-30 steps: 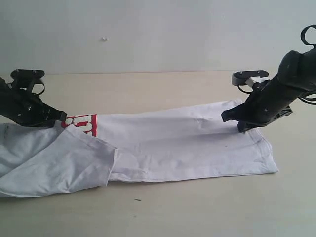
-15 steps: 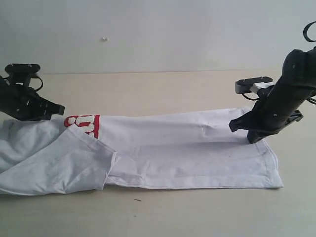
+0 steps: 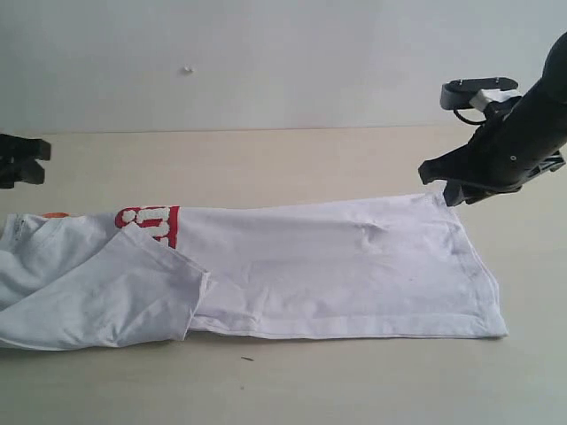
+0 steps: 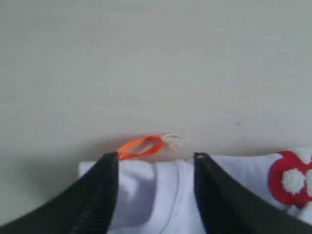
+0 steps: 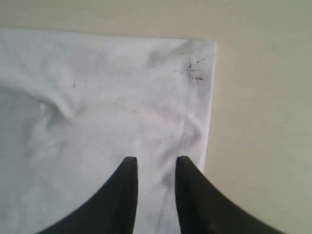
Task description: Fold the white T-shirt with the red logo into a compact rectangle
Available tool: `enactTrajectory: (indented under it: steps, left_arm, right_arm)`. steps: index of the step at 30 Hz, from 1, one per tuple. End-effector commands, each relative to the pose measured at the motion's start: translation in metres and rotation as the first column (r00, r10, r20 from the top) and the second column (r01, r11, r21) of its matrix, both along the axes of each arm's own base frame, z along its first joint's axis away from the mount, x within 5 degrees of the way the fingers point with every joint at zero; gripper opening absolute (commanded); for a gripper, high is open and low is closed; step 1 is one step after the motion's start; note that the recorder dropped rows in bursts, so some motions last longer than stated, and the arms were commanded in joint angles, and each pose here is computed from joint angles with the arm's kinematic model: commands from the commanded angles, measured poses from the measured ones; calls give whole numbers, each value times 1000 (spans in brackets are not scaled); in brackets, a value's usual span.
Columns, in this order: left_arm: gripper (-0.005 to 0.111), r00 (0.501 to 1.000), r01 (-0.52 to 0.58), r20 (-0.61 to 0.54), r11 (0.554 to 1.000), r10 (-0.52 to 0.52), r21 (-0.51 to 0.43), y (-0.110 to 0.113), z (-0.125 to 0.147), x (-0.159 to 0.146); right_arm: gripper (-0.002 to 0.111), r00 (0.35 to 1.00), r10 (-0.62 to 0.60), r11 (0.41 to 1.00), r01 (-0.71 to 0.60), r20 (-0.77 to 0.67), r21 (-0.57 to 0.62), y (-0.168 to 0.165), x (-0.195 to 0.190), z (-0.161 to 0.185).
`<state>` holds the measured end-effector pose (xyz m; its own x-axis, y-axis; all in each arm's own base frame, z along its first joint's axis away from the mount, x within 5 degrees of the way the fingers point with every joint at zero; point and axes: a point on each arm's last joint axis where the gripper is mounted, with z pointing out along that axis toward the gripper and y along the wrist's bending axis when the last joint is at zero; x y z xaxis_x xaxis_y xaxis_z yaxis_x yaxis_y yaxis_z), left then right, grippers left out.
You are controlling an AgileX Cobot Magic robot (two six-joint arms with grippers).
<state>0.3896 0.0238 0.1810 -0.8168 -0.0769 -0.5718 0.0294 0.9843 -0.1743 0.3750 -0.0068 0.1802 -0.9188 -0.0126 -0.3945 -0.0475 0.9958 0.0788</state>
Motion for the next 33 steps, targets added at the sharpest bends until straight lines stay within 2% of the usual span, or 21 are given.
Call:
enactTrajectory:
  steps: [1,3,7,12,21,28,31,33]
  left_arm:
    - [66,992,-103,-81,995,102,-4,31,-2,-9]
    - [67,985,-121,-119,993,122,15,44,-7,-14]
    - [67,973,-134,-188,991,131,0,55,-20,-18]
    - [67,970,-73,-233,997,67,-18,52,-40,-17]
    - [67,955,-90,-287,995,75,-43,51,-77,-13]
    - [65,946,-47,-322,998,28,-50,42,-88,-13]
    - [54,940,-29,-341,997,5,-65,36,-89,-14]
    - [38,935,-19,-356,997,-9,-77,33,-89,-15]
  right_arm:
    - [31,1000,-9,1000,9,-5,16,1,-2,4]
    - [31,1000,-8,1000,8,-9,16,1,-3,4]
    - [31,1000,-7,1000,7,-7,15,1,-2,4]
    - [31,1000,-12,1000,13,-6,29,2,-2,4]
    - [31,1000,-12,999,12,9,31,2,-1,4]
    - [31,1000,-13,999,13,16,29,2,0,5]
    - [31,1000,-13,999,13,14,30,2,-1,5]
    - [31,1000,-13,999,12,12,30,2,-1,4]
